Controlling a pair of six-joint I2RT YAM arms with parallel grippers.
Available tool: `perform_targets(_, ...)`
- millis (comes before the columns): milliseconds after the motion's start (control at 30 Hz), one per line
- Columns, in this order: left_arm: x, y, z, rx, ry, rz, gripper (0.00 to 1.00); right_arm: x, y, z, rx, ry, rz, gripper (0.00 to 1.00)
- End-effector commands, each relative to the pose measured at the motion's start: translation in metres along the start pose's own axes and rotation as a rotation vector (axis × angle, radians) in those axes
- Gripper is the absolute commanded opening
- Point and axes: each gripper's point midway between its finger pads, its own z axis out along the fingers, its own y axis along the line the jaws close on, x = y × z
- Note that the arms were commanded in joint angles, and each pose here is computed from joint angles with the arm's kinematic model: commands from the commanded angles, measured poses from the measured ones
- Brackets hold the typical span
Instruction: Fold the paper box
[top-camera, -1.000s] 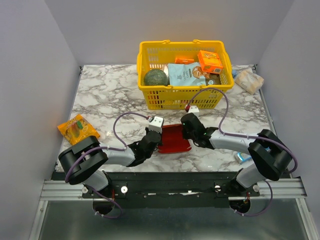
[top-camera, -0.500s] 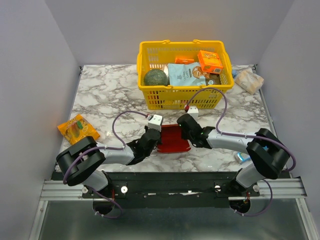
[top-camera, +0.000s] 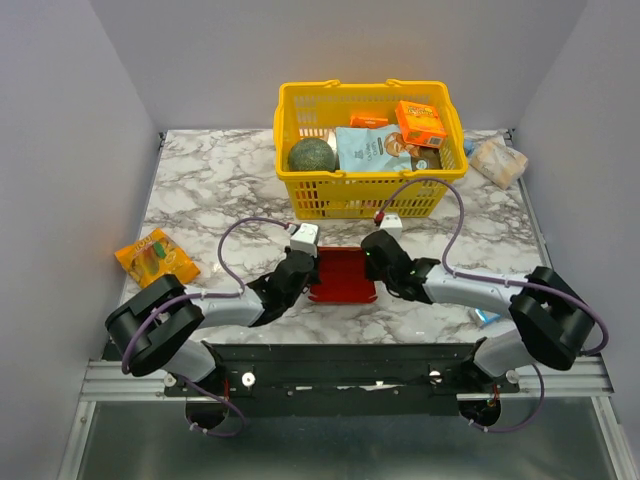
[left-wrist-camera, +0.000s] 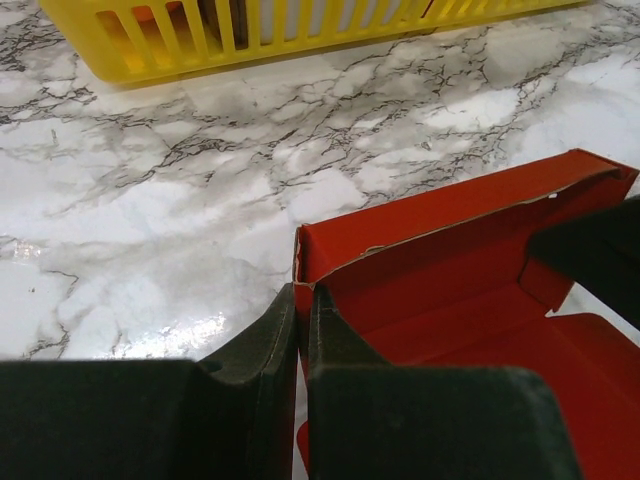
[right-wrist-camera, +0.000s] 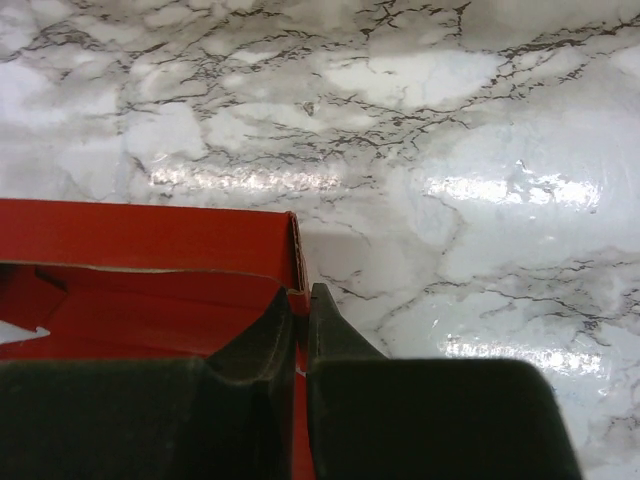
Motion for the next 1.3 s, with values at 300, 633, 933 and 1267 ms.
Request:
perform_targets(300,0.001,0.053,-0.008,-0.194,-0.007,0.027,0.00,0.017,-0.068,-0.013,0.270,0.089,-0.088,0.00)
perform_targets(633,-0.001,0.048,-0.007,-0.162,-0.018,0.020,0.00,0.015,-0.078,-0.009,0.378,0.090,-0.088,0.00)
perform_targets(933,0.013,0.031,0.007,-0.092,0.077,0.079,0.00,0.017,-0.049,-0.013,0.206,0.130,-0.068,0.33)
perform_targets(1267,0.025,0.026,0.017,-0.076,0.173,0.160,0.00,0.006,-0.013,-0.064,-0.130,0.137,-0.170,0.70)
